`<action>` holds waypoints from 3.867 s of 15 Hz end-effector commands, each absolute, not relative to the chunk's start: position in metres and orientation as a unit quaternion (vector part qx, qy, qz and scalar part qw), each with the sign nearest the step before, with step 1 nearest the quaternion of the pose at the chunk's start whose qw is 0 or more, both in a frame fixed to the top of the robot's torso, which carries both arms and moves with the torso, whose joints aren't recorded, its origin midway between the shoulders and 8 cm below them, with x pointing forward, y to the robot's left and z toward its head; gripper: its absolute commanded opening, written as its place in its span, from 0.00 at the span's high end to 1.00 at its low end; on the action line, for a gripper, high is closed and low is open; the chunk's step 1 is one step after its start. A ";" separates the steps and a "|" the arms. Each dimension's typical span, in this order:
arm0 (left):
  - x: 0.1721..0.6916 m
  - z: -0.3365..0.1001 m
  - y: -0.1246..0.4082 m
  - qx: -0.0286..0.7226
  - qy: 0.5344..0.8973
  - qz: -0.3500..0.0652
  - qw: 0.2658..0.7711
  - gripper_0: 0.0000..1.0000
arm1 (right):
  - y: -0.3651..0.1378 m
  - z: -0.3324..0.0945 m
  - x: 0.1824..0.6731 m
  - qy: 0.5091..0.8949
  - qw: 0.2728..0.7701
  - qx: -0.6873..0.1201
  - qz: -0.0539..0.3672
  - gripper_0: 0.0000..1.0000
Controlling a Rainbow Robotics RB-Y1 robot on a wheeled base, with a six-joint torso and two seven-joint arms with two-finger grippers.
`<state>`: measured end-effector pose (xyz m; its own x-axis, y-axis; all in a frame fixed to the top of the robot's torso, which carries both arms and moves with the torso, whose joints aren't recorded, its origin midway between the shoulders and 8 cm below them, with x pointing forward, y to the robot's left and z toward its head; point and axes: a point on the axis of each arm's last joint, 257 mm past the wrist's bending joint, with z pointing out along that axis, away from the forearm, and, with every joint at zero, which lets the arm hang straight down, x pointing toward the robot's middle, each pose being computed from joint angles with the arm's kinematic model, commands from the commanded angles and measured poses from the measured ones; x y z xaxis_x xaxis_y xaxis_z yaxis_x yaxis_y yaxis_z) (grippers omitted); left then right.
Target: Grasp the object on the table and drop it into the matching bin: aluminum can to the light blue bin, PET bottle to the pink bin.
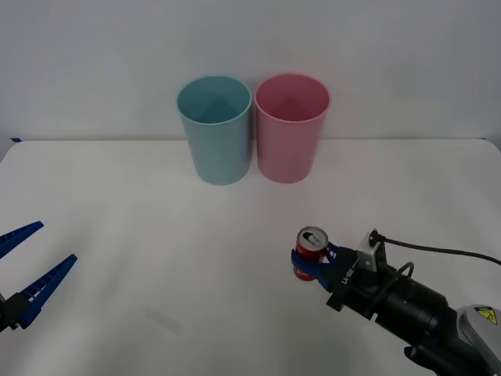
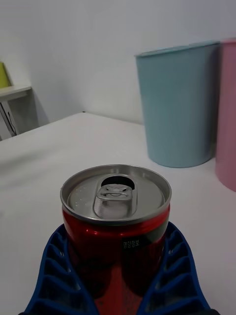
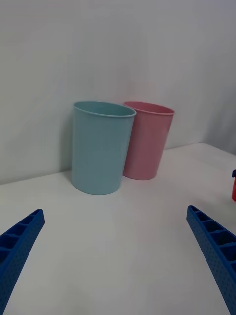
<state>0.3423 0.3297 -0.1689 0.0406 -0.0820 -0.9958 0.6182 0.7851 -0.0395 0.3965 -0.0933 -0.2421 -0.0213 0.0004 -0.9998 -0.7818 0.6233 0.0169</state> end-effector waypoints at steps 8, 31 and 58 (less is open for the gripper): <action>0.342 -0.169 0.330 0.208 0.645 -0.253 0.691 0.00 | -0.082 -0.149 0.390 0.621 0.639 -0.256 0.375 1.00; 0.342 -0.169 0.330 0.208 0.645 -0.253 0.691 0.00 | 0.037 0.011 0.539 0.534 0.698 -0.366 0.306 1.00; 0.342 -0.169 0.330 0.208 0.645 -0.253 0.691 0.00 | 0.088 0.003 0.659 0.603 0.714 -0.279 0.221 0.00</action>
